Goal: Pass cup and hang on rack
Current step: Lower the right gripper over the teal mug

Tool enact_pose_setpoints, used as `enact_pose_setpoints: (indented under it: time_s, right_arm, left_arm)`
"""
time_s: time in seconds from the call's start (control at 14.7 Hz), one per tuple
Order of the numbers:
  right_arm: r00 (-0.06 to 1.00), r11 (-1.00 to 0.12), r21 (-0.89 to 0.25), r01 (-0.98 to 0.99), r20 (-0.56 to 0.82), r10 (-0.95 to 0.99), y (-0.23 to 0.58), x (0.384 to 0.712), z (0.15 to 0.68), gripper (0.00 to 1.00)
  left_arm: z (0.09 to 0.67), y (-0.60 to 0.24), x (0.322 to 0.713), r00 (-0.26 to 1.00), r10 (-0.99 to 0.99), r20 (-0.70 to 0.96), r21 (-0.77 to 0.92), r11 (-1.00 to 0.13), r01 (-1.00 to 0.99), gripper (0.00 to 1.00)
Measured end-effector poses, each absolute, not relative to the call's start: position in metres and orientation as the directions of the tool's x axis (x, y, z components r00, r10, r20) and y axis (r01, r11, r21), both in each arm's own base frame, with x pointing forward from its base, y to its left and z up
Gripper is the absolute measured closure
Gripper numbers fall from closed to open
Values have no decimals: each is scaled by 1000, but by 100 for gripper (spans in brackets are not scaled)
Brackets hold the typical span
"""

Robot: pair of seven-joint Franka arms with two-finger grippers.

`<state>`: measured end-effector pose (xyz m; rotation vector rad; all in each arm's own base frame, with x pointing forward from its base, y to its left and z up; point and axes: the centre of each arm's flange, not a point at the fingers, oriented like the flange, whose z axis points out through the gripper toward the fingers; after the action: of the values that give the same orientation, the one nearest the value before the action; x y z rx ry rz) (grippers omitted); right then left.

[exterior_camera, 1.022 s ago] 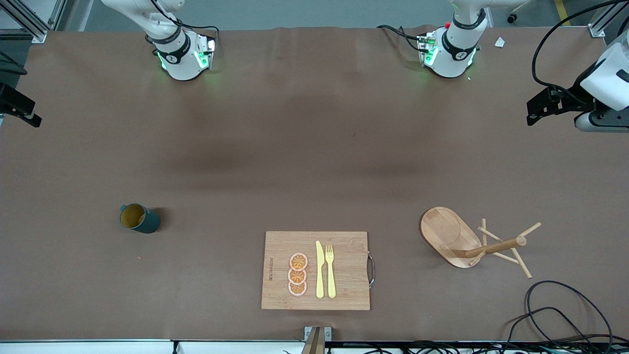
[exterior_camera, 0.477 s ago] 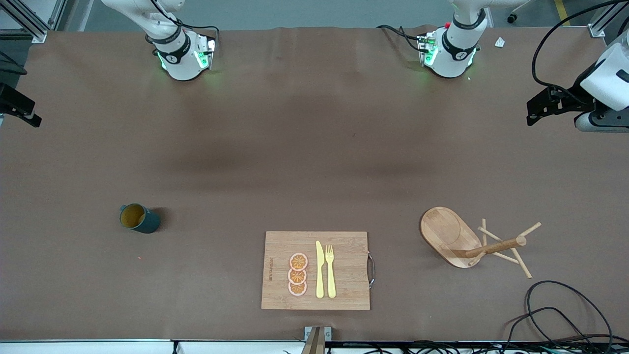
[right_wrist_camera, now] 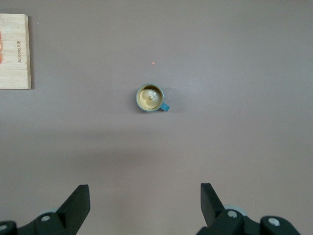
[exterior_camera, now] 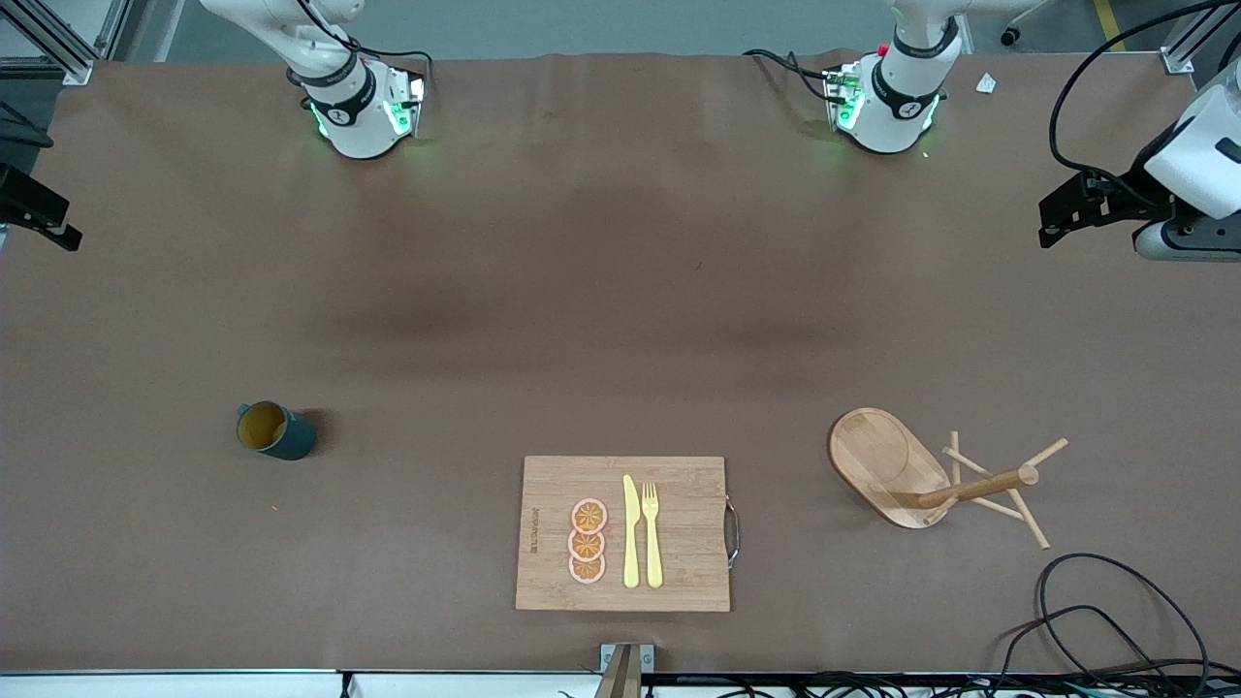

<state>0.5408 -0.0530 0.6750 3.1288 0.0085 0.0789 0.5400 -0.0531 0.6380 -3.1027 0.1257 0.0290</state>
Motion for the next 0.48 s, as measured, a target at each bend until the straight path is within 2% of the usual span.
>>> enact_pose_setpoints:
  time_s: [0.2, 0.48]
  right_arm:
    - [1000, -1000, 9, 14, 21, 14, -49, 551, 659, 0]
    - [999, -999, 3, 41, -34, 41, -37, 591, 599, 0]
  left_arm:
    - [638, -53, 540, 997, -80, -20, -35, -996, -81, 0]
    - [638, -53, 540, 997, -80, -20, -35, -996, -81, 0]
